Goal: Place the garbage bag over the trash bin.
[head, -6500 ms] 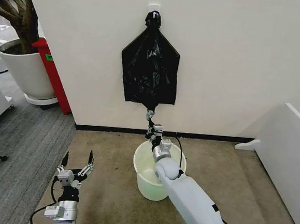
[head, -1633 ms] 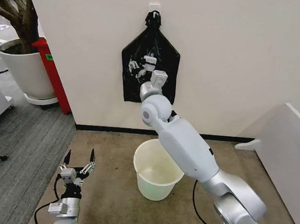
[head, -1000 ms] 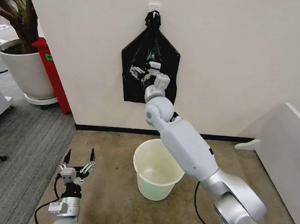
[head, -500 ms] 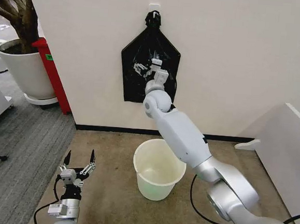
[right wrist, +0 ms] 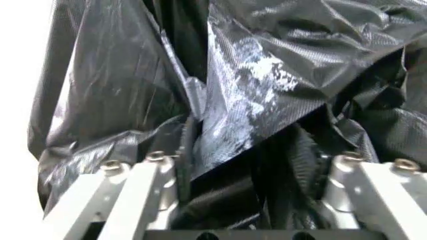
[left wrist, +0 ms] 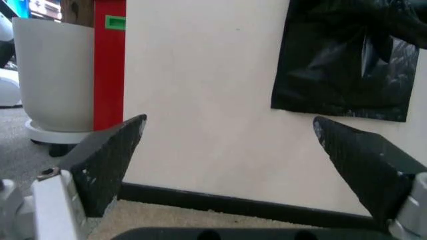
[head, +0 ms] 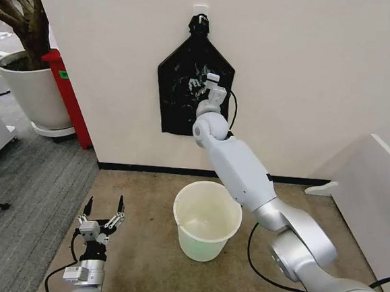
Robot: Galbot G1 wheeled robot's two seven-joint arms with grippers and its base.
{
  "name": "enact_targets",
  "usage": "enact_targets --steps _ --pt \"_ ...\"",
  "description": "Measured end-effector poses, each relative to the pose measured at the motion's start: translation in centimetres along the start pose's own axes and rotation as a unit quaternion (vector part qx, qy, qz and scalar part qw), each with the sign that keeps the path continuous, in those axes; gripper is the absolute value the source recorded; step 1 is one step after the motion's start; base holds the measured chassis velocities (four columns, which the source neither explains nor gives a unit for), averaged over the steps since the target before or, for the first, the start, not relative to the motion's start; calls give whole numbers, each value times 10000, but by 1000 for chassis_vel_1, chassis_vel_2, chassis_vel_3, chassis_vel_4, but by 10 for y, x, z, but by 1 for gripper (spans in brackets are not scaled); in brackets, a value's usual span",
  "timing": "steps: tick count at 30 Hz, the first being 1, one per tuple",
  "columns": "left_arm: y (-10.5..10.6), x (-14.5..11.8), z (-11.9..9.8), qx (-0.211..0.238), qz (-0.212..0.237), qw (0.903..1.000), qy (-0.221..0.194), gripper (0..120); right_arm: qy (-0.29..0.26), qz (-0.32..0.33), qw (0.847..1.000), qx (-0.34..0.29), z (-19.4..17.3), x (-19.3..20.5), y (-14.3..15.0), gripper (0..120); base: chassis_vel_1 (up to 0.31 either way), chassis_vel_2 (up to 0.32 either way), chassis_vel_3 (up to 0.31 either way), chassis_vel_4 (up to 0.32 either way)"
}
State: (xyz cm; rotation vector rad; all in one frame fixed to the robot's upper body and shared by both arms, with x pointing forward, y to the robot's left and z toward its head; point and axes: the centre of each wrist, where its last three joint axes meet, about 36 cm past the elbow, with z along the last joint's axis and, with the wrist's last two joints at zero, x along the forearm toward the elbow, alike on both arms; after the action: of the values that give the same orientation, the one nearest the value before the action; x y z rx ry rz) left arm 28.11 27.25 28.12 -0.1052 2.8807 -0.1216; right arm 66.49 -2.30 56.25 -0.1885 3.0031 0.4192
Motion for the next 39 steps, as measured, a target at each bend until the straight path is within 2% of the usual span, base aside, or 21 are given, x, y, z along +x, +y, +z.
enact_targets --steps 5,6,11,22,31,39 --pt "1 -1 1 -7 -6 10000 -5 99 -42 -33 10000 1 2 4 -1 19 0 0 0 0" --pt "1 -1 1 -7 -6 10000 -5 99 -42 -33 10000 1 2 4 -1 19 0 0 0 0" --pt "-1 -1 3 19 -24 10000 10 99 -103 -112 9999 -23 1 13 0 0 0 0 0 0" --pt "0 -2 3 13 -21 10000 7 99 -262 -366 9990 65 4 44 7 0 0 0 0 0" --pt "1 -6 1 -2 3 10000 -37 99 -498 -794 9956 92 0 94 16 0 0 0 0 0" --pt "1 -8 -1 0 16 10000 -48 99 -759 -992 9921 -54 -13 109 26 0 0 0 0 0"
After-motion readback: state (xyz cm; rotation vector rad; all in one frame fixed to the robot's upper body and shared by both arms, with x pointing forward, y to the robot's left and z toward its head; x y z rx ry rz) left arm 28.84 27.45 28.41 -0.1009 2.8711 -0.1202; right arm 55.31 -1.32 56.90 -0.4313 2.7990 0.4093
